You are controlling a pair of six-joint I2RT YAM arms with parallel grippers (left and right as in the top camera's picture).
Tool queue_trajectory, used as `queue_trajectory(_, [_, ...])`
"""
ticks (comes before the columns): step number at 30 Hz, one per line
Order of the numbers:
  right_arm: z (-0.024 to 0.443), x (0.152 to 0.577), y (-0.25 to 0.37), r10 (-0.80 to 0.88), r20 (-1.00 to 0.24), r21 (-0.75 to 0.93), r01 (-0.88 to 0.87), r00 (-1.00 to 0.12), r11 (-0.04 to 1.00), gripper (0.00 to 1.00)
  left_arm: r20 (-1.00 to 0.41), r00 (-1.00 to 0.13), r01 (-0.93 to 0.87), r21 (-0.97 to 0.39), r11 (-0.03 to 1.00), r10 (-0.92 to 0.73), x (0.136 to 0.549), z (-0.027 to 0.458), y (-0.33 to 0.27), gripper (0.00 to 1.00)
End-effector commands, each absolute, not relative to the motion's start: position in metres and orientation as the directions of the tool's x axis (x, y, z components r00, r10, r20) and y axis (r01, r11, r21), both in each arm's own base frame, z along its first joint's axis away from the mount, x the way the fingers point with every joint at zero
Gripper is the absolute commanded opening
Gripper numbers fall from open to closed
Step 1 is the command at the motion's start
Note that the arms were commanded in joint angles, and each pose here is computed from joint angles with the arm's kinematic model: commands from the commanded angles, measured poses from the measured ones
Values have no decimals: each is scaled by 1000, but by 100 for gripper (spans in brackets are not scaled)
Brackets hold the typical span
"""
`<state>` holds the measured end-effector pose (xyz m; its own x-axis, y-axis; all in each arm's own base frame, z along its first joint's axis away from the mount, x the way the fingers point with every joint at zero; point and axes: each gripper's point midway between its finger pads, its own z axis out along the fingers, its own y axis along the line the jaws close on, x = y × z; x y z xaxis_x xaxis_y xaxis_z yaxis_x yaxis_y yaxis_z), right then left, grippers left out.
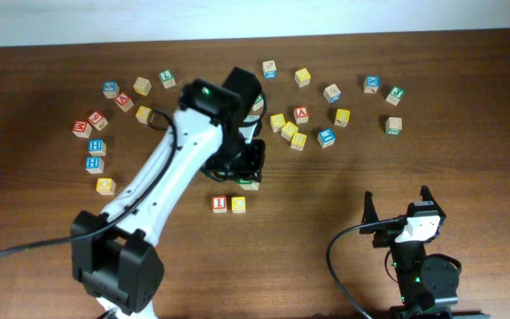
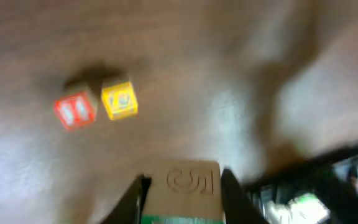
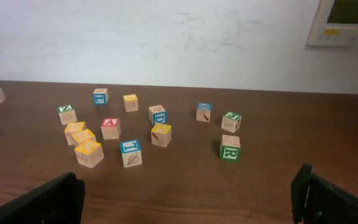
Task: Spell out ICRA
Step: 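Carry the green R block toward the I and C blocks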
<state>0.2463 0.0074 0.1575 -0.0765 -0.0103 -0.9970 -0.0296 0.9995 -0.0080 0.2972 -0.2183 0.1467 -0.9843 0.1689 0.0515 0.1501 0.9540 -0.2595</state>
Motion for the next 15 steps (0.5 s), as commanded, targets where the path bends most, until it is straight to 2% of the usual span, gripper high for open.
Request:
queue_trajectory(1, [155,246,6,-13,-997,-11,-26,-81,1000,98,110,-994,-37,-248,968,-9,294,98,-220,8])
queue_trajectory(3, [155,246,6,-13,-997,-11,-26,-81,1000,98,81,-994,-89,-271,959,-69,300,70,-226,10])
queue_trajectory(5, [155,246,6,-13,-997,-11,-26,-81,1000,98,21,-999,-52,-288,956,-48,301,55,-243,12])
queue_trajectory(9, [155,246,6,-13,-997,-11,-26,-81,1000,98,-130,-987,-80,-118,990,-95,306,50,-241,14])
queue_trajectory(12, [155,246,6,-13,-997,-11,-26,-81,1000,98,-201,-969,-138,-43,989,-144,308,50,-236,15])
queue_trajectory(15, [155,246,6,-13,-997,-11,-26,-81,1000,98,-199,-961,-192,-29,981,-193,303,39,-229,14])
